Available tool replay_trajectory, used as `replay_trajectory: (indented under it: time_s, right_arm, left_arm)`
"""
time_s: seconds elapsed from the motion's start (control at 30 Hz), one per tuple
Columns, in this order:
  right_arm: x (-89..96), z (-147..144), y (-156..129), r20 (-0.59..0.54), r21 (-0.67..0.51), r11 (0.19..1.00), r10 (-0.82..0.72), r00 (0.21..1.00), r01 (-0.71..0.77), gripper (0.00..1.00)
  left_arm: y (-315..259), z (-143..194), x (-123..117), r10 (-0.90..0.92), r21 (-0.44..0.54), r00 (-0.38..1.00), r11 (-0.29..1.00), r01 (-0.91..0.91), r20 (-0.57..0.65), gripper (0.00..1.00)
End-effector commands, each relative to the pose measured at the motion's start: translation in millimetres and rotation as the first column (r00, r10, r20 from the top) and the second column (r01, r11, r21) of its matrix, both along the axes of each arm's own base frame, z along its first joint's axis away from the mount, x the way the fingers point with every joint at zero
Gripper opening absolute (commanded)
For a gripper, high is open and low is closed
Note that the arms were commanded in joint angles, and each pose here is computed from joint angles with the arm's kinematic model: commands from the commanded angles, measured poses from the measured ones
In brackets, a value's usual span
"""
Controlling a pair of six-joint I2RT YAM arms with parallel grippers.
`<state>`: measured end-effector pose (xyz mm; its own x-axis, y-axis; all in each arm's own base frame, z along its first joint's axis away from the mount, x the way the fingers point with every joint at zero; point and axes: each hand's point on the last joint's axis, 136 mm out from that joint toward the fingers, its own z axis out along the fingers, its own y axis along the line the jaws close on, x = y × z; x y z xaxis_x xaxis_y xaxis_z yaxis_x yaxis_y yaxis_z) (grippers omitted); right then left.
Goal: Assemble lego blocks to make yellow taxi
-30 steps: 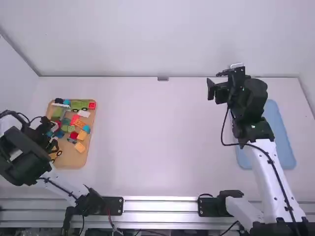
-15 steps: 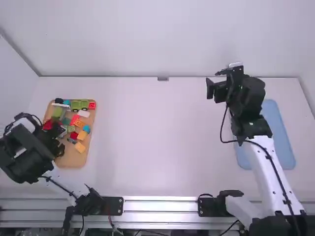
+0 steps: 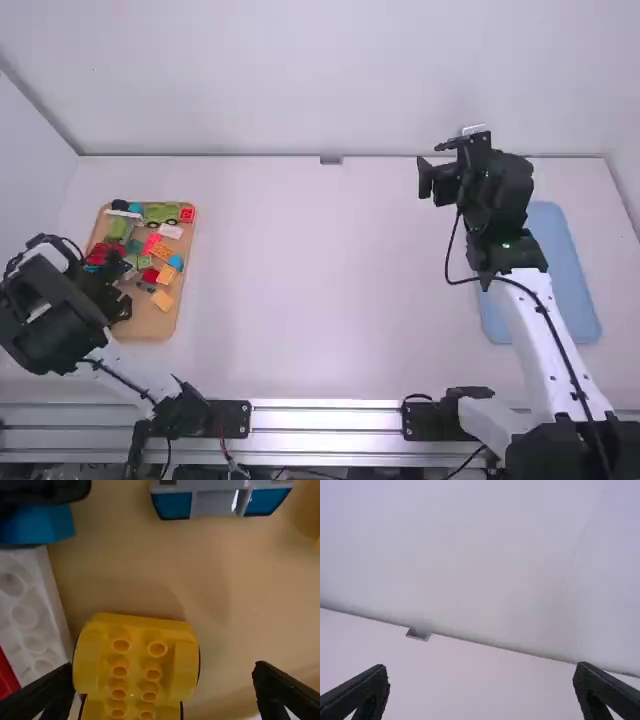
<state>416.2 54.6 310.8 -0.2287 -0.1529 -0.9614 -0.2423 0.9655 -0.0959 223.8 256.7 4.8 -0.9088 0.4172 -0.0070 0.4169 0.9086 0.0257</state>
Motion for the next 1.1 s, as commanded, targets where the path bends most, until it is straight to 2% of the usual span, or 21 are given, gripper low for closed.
replay_trajectory:
  time_s: [0.0,0.17,0.5,0.67,0.9,1.0,1.07]
  right_arm:
    - [2.0,14.2,0.2,0.032,0.001,1.000,0.000,0.999,0.000,0.98]
    - [2.0,14.0,0.2,0.031,0.001,1.000,0.000,1.000,0.000,0.98]
    - [2.0,14.4,0.9,0.033,0.001,1.000,0.002,0.999,-0.002,0.98]
    - [2.4,15.6,-0.5,0.038,0.002,1.000,-0.002,0.999,0.002,0.98]
    - [2.3,15.1,0.0,0.036,0.001,1.000,0.000,0.999,0.000,0.98]
    - [2.0,14.6,1.0,0.034,0.002,1.000,0.002,0.999,-0.002,0.98]
    - [2.1,14.7,-0.2,0.034,0.002,1.000,-0.001,0.999,0.001,0.98]
  left_arm:
    - [-7.9,-10.0,-7.9,-0.012,-0.024,1.000,1.000,0.012,-0.019,0.93]
    - [-3.9,-18.1,-14.4,-0.029,0.014,0.999,0.999,0.030,-0.042,0.91]
    - [-3.6,-18.1,-13.5,-0.045,0.011,0.998,0.999,0.046,-0.035,0.85]
    - [-1.7,-17.9,-18.4,-0.143,0.022,0.987,0.989,0.144,-0.071,0.80]
    - [0.6,-18.2,-16.4,-0.142,0.032,0.988,0.989,0.144,-0.061,0.79]
    - [0.0,-18.4,-15.7,-0.140,0.027,0.989,0.990,0.142,-0.054,0.76]
    - [-3.1,-19.1,-13.9,-0.152,0.017,0.987,0.988,0.153,-0.045,0.69]
